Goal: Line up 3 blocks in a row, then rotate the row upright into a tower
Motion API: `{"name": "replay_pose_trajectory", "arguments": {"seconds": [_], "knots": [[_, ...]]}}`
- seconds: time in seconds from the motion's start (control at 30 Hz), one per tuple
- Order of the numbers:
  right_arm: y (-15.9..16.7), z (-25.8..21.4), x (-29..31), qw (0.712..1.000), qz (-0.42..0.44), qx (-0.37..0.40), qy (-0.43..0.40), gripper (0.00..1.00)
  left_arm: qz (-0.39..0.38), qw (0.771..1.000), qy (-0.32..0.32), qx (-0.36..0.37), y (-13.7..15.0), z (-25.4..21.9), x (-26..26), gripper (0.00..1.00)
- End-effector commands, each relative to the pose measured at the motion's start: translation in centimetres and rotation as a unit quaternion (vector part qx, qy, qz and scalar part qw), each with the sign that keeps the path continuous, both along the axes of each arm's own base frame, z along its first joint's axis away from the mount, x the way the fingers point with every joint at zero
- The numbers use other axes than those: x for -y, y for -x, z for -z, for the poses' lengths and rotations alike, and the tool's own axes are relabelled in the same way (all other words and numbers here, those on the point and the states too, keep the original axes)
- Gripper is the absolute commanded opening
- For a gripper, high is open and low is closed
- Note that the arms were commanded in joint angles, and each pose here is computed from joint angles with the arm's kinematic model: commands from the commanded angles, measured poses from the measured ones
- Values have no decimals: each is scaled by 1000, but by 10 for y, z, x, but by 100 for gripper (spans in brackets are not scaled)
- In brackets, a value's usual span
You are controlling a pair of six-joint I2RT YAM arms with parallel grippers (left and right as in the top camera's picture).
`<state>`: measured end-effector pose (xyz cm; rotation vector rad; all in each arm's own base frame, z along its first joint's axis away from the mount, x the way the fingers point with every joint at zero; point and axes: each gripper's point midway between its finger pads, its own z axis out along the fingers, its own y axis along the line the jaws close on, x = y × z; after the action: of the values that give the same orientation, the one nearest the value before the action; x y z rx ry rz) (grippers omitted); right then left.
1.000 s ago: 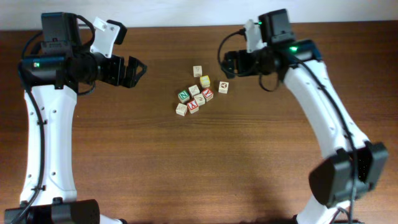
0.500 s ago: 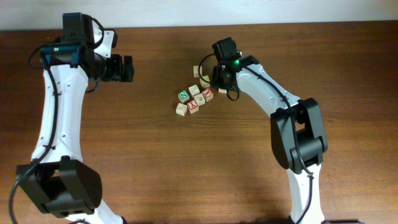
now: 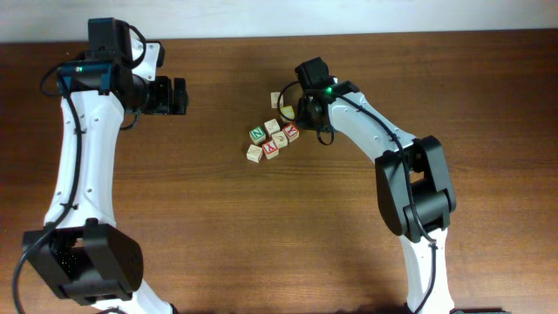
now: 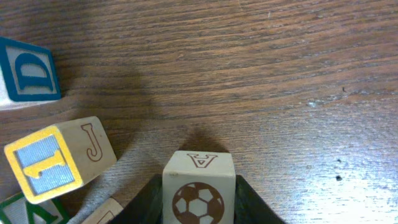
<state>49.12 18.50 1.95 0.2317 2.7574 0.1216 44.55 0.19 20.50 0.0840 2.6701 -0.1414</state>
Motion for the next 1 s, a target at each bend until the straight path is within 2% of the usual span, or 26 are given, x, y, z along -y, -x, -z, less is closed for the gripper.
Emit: {"name": "replay_pose_trajectory", "arguments": {"seconds": [0.0, 0.1, 0.17, 0.2, 0.3, 0.37, 0.47, 0.57, 0.63, 0.67, 0.73, 0.77, 0.8, 0.83, 0.87, 0.97], "knots": [[9, 11, -6, 1000, -14, -18, -3, 24, -4, 1000, -3, 2, -3, -1, 0, 99], [11, -21, -18, 998, -43, -10, -48, 24, -4, 1000, -3, 2, -3, -1, 0, 99], [21, -83, -9, 996, -60, 19, -58, 25, -4, 1000, -3, 2, -3, -1, 0, 99], [29, -107, -3, 996, -65, 27, -57, 25, -4, 1000, -3, 2, -3, -1, 0, 99], [82, -174, 20, 996, -68, 20, -48, 25, -4, 1000, -3, 2, -3, -1, 0, 99], [118, -155, 34, 996, -66, -59, -23, 25, -4, 1000, -3, 2, -3, -1, 0, 99], [151, -91, 37, 989, -56, -133, -10, 25, -4, 1000, -3, 2, -3, -1, 0, 99], [173, -34, 38, 986, -53, -158, -10, 25, -4, 1000, -3, 2, -3, -1, 0, 99], [173, -13, 38, 988, -55, -144, -15, 25, -4, 1000, -3, 2, -3, -1, 0, 99], [175, -7, 39, 988, -55, -142, -15, 30, -4, 1000, -3, 2, -3, -1, 0, 99], [178, 2, 40, 987, -55, -148, -14, 32, -4, 1000, -3, 2, -3, -1, 0, 99], [178, 2, 40, 987, -55, -148, -14, 40, -4, 1000, -3, 2, -3, -1, 0, 99], [178, 2, 39, 987, -56, -148, -15, 55, -5, 1000, -3, 2, -3, -1, 0, 99], [177, 0, 36, 987, -70, -146, -19, 58, -5, 1000, -3, 2, -3, -1, 0, 99], [171, -9, 29, 986, -89, -139, -32, 60, -5, 1000, -3, 2, -3, -1, 0, 99], [121, -67, 7, 989, -129, -57, -48, 62, -5, 1000, -3, 2, -3, -1, 0, 99]]}}
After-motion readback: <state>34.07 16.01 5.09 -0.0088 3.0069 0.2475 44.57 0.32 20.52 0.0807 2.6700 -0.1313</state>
